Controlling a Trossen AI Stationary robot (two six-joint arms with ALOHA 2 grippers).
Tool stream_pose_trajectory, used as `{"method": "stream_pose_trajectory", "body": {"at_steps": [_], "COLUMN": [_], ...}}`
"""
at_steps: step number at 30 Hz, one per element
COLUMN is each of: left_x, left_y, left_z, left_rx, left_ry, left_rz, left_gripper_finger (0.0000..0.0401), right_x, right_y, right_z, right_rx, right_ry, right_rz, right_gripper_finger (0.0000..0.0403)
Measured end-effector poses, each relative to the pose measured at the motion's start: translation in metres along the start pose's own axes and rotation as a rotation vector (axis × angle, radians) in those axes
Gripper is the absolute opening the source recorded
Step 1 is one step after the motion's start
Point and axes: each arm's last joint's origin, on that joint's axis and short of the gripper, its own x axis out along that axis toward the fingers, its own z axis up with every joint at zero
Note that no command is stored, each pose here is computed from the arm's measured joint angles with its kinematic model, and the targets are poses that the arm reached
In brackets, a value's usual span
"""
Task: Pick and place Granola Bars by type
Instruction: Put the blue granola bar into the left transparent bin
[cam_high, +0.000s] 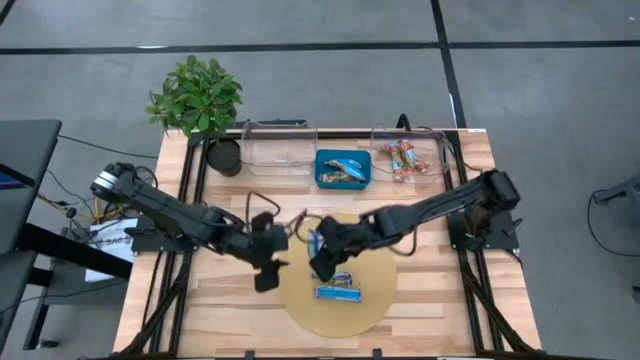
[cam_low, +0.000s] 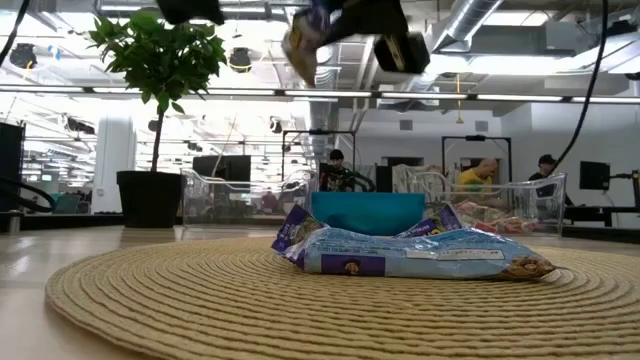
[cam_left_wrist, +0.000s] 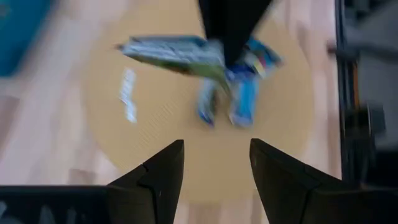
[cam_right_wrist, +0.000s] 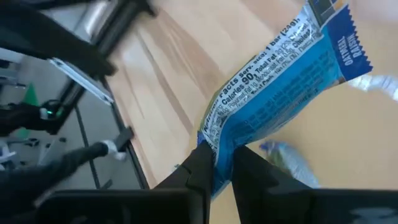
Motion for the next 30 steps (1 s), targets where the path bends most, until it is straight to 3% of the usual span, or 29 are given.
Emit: {"method": "stream_pose_trajectory", "body": {"at_steps": [5,14,20,30], "left_x": [-0.018,-0.018,-0.021,-0.003], "left_y": [0.021,0.066,0.091,0.118], "left_z": [0.024,0.059,0.079,0.084], "left_rx": [-0.151,-0.489,-0.596,-0.656], "left_ry": [-0.206,-0.365,-0.487,-0.432], "left_rz": [0.014,-0.028,-0.089,-0.058], "left_gripper_finger": [0.0176,0.0176,0.0176,0.0176], "right_x": [-0.034,-0.076,-0.081,-0.09], "right_y": [-0.007,-0.022,-0.028,-0.026], "right_z": [0.018,0.035,0.047,0.054], "right_rx": [-0.074,-0.212,-0.263,-0.339], "right_ry": [-0.059,-0.255,-0.293,-0.324], "right_rz": [-0.016,-0.218,-0.229,-0.215], "right_gripper_finger": [0.0033,0.0029,0.0028,0.0025]}}
